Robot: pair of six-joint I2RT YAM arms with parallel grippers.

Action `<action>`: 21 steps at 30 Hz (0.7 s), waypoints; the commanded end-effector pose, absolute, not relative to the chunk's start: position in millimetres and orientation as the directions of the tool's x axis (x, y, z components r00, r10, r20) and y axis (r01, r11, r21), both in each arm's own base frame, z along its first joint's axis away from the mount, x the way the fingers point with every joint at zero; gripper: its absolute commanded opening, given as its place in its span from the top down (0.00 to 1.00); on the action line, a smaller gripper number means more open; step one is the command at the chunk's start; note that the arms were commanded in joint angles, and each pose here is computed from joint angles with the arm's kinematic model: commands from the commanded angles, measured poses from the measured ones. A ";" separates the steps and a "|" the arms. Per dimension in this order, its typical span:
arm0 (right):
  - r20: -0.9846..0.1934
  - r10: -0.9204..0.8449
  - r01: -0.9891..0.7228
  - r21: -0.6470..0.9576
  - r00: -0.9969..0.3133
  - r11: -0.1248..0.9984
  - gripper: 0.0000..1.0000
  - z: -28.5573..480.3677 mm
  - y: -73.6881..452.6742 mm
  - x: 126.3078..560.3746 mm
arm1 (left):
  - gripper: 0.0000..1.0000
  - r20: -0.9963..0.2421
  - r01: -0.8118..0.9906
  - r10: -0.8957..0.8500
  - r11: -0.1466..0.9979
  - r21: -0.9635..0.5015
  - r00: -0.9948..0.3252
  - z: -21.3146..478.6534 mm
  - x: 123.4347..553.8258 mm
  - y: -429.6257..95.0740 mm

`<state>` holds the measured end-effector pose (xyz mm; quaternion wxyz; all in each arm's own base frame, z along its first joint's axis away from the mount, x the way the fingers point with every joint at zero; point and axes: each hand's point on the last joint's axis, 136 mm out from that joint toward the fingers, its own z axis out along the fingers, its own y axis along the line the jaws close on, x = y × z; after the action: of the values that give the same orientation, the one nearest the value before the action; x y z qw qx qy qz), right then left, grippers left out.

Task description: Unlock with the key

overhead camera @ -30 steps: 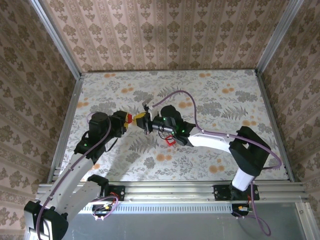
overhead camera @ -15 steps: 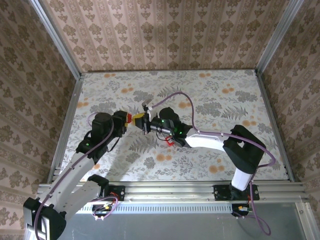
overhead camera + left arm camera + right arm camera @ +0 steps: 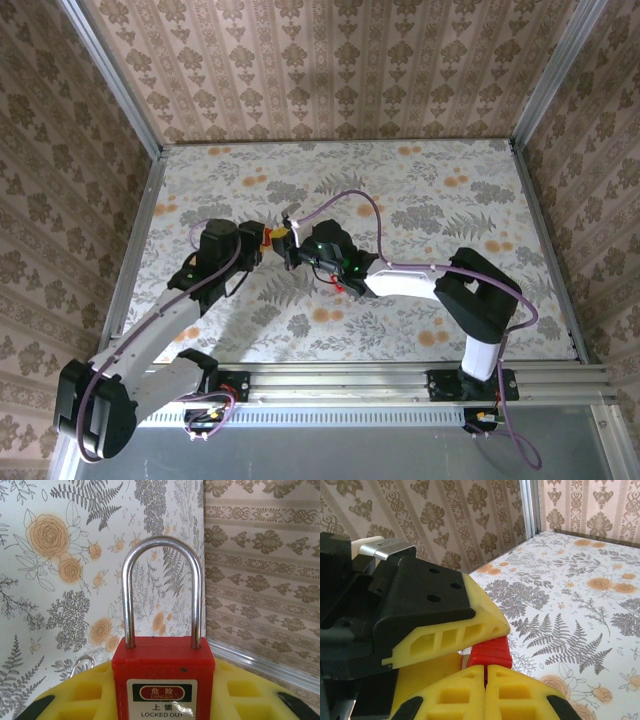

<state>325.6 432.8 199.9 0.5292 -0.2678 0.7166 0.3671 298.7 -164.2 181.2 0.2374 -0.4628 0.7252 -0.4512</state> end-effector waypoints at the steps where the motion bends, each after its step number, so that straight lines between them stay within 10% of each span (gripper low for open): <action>1: -0.950 0.095 -0.888 0.312 -0.298 0.337 1.00 238.0 478.1 287.7 | 1.00 0.164 -0.256 -0.560 0.089 -0.963 -0.812 263.5 253.7 -252.5; 21: -0.791 0.019 -0.707 0.556 -0.611 0.437 0.65 188.0 409.9 278.0 | 1.00 0.015 -0.402 -0.770 0.315 -0.860 -0.637 195.1 263.8 -143.0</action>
<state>282.1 420.1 188.3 0.3879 -0.2393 0.7459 0.4857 266.0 -150.4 183.6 0.1863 -0.3943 0.7724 -0.4617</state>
